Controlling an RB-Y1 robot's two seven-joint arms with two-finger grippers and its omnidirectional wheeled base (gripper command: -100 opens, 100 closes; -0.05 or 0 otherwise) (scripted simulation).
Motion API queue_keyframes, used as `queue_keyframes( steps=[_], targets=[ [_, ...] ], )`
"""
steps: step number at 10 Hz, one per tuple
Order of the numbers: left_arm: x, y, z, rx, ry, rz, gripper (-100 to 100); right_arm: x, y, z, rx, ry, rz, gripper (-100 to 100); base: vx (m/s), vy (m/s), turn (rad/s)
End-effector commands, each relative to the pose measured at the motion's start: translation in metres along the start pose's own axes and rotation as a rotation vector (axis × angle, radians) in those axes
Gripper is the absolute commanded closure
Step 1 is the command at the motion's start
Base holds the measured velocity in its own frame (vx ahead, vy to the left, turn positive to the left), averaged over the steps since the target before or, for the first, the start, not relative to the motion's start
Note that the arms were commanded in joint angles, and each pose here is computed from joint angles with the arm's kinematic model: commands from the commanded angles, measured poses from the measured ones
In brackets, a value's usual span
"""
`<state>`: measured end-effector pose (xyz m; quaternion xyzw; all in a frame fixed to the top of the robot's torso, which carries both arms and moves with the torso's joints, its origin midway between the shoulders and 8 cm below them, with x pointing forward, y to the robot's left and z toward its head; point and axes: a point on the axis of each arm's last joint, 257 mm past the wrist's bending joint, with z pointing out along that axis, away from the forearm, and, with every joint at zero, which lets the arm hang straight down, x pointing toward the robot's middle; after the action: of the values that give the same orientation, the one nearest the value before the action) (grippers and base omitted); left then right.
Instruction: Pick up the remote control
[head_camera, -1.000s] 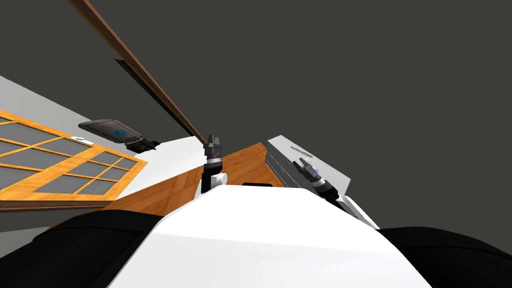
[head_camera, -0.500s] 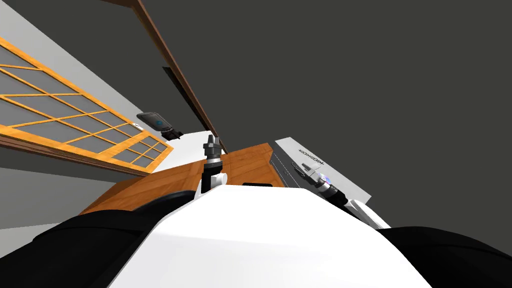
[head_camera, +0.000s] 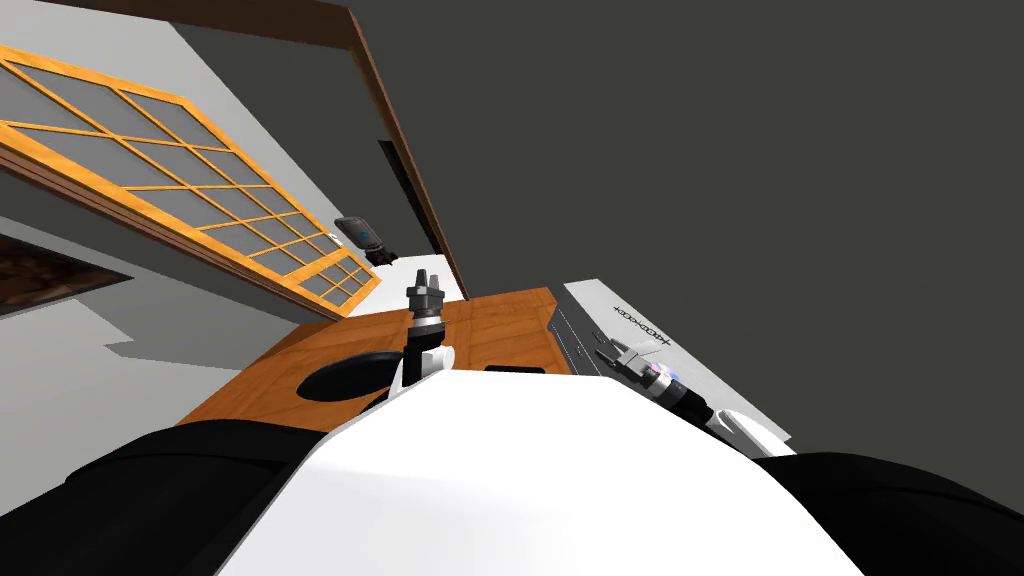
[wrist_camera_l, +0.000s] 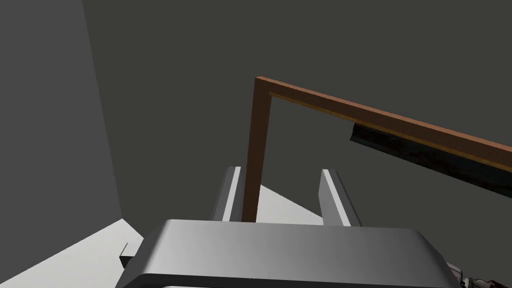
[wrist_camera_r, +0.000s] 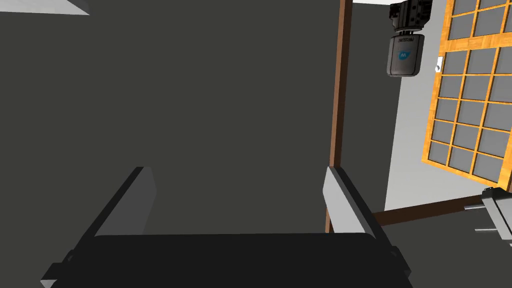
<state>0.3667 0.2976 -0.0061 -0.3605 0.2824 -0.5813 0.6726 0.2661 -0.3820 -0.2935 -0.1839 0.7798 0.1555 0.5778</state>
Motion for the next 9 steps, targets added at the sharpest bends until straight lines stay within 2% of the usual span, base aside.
queue_keyframes(
  steps=[1, 2, 3, 4, 5, 6, 7, 9],
  targets=[
    [0.000, 0.000, 0.000, 0.000, 0.000, 0.000, 0, 0.022, -0.010, -0.018, -0.004, 0.082, -0.050, -100, -0.060, -0.013, 0.367],
    [0.000, 0.000, 0.000, 0.000, 0.000, 0.000, 0, 0.037, -0.013, -0.023, 0.002, 0.121, -0.053, -100, -0.015, 0.027, 0.206],
    [0.000, 0.000, 0.000, 0.000, 0.000, 0.000, 0, 0.040, -0.012, -0.024, -0.001, 0.132, -0.062, -100, -0.005, 0.015, 0.073],
    [0.000, 0.000, 0.000, 0.000, 0.000, 0.000, 0, 0.057, -0.019, -0.040, -0.003, 0.197, -0.093, -100, -0.018, -0.007, 0.318],
    [0.000, 0.000, 0.000, 0.000, 0.000, 0.000, 0, 0.069, -0.021, -0.045, -0.001, 0.233, -0.100, -100, -0.013, 0.016, 0.233],
    [0.000, 0.000, 0.000, 0.000, 0.000, 0.000, 0, 0.086, -0.029, -0.064, 0.000, 0.297, -0.120, -100, -0.007, 0.053, 0.159],
    [0.000, 0.000, 0.000, 0.000, 0.000, 0.000, 0, 0.095, -0.029, -0.068, -0.002, 0.325, -0.127, -100, -0.008, 0.042, 0.188],
    [0.000, 0.000, 0.000, 0.000, 0.000, 0.000, 0, 0.097, -0.029, -0.069, -0.004, 0.331, -0.131, -100, -0.005, 0.017, 0.125]
  ],
)
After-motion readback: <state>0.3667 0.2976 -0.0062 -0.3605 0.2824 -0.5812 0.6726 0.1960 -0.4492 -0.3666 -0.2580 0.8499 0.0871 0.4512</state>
